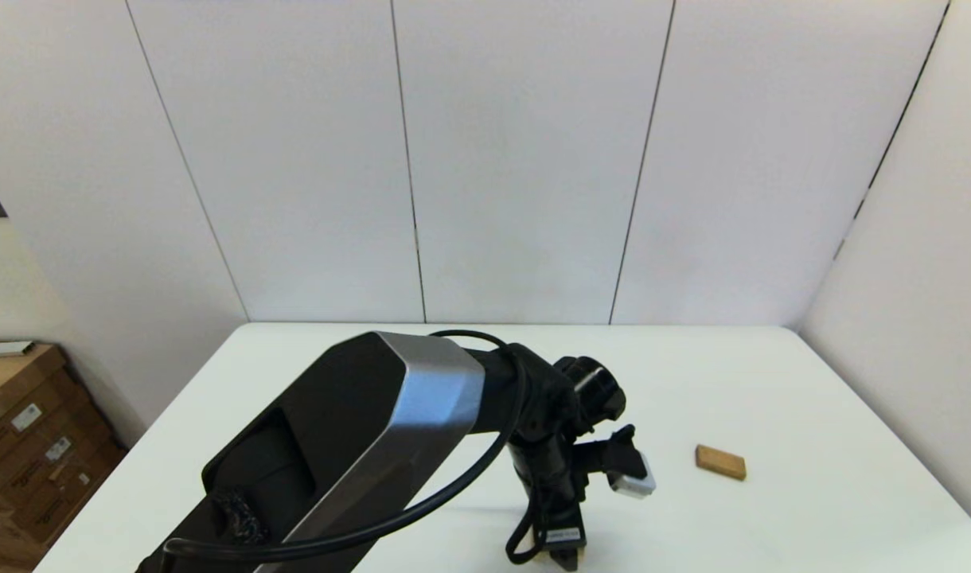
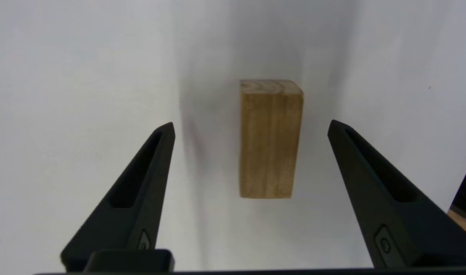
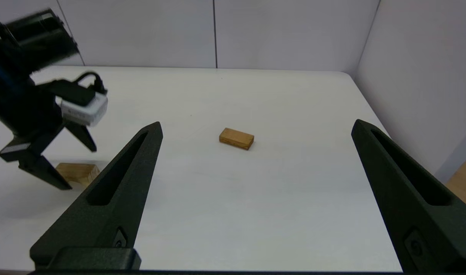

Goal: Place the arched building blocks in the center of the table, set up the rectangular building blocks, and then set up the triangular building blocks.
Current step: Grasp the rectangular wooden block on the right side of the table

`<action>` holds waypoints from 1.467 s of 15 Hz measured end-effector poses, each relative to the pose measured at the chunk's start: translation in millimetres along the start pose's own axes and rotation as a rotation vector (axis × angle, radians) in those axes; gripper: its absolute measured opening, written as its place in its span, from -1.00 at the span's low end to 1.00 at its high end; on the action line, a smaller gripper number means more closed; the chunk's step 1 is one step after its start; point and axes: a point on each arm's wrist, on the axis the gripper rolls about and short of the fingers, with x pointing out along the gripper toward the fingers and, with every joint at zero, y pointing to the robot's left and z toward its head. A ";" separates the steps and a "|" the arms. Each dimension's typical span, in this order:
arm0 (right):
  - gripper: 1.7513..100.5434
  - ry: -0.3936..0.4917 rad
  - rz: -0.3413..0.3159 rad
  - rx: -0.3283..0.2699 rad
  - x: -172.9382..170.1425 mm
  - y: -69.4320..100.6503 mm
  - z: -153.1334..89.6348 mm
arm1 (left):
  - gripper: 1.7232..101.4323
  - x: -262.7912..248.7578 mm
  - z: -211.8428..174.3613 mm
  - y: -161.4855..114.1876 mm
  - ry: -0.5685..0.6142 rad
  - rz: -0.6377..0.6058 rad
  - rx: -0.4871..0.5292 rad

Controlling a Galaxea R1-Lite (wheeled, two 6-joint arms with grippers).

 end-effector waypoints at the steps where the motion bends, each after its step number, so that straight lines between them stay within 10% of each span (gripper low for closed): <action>1: 0.95 0.000 0.000 0.000 0.0 0.0 0.0 | 0.64 -9.2 1.5 1.8 -0.020 0.015 -0.003; 11: 0.95 0.000 0.000 0.000 0.0 0.0 0.0 | 0.85 -261.7 -39.7 13.0 -0.528 0.280 -0.500; 17: 0.95 0.000 0.000 0.000 0.0 0.0 0.0 | 0.89 -416.4 -130.6 -107.8 -0.794 0.571 -0.766; 22: 0.95 0.000 0.000 0.000 0.0 0.0 0.0 | 0.91 -443.7 -219.4 -212.9 -0.838 0.983 -1.036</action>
